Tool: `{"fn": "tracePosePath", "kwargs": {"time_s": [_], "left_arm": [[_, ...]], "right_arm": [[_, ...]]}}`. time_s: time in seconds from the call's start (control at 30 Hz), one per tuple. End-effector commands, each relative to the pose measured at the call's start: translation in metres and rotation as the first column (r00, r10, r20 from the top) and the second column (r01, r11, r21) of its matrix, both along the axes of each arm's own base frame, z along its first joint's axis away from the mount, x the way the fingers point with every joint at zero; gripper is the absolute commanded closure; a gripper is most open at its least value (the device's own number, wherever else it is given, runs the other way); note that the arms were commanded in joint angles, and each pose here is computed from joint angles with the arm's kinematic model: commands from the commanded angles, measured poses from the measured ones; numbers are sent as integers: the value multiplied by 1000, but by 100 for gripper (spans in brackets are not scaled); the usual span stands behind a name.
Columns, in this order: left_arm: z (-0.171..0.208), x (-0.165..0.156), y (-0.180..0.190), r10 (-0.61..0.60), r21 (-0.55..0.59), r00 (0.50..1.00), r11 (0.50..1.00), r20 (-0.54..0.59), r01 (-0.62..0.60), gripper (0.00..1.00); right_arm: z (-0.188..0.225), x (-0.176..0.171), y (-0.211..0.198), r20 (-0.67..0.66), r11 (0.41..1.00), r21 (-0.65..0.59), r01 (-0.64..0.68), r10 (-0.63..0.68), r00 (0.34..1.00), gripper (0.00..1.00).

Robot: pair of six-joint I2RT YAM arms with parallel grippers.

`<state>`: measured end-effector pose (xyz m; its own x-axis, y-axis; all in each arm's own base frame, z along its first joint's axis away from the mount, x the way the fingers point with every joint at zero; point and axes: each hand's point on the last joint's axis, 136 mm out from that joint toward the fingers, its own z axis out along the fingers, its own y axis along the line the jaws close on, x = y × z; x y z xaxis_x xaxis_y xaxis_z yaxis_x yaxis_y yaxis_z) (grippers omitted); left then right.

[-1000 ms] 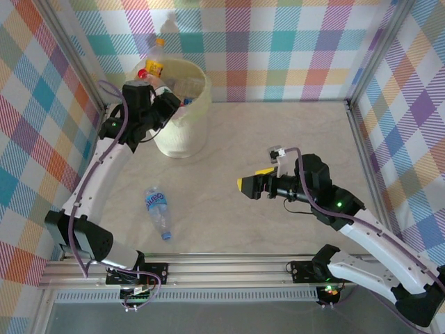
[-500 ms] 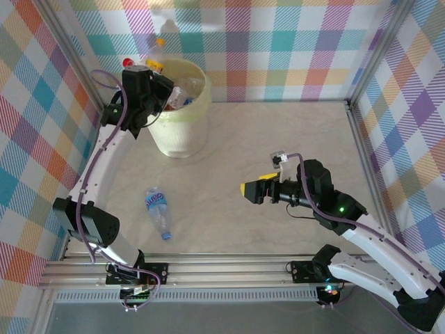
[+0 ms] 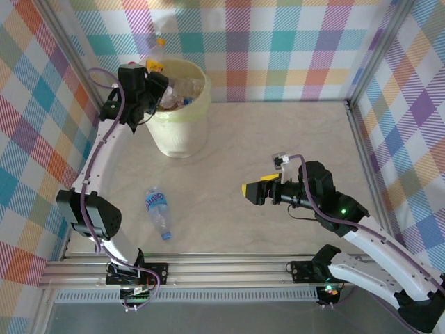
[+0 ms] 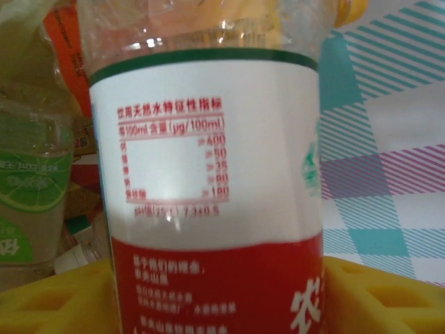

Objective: Put the plastic bottles in the bin

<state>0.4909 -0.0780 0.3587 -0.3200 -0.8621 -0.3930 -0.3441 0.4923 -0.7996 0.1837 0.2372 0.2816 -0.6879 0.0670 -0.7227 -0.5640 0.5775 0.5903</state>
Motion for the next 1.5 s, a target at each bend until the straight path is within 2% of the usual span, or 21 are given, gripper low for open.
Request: {"fn": "tracePosePath", "kwargs": {"time_s": [0.0,0.1,0.2,0.4,0.57,0.7,0.83,1.0,1.23,1.47], "left_arm": [[4,-1,6,0,4,1000,1000,-6,0,26],[13,-4,10,6,23,1000,1000,6,-6,26],[20,-10,16,17,49,1000,999,8,-18,21],[38,-33,36,56,122,998,991,38,-61,1],[52,-57,48,38,225,998,973,53,-49,0],[44,-84,46,-45,313,999,949,21,36,0],[8,-119,41,-118,351,991,927,-66,134,0],[-58,-172,47,-136,411,957,880,-256,236,0],[-146,-233,42,-140,372,895,874,-422,312,0],[-205,-265,25,-172,302,845,883,-506,360,0]], "right_arm": [[-5,-1,-2,0,1000,-16,6,-6,1000,0],[-6,-1,-2,-3,1000,-18,8,-8,1000,0],[-6,0,-2,-2,1000,-18,8,-8,1000,0],[-8,0,-1,-7,1000,-18,7,-7,1000,0],[-10,0,-1,-11,1000,-20,8,-8,1000,0],[-12,-1,-1,-14,1000,-23,4,-4,1000,0],[-11,-3,2,-13,1000,-19,-25,25,1000,0],[-9,-10,6,-25,997,-19,-71,71,997,0],[-14,-15,10,-43,993,-33,-116,114,993,0],[-22,-14,17,-69,989,-37,-141,138,988,0]]}}
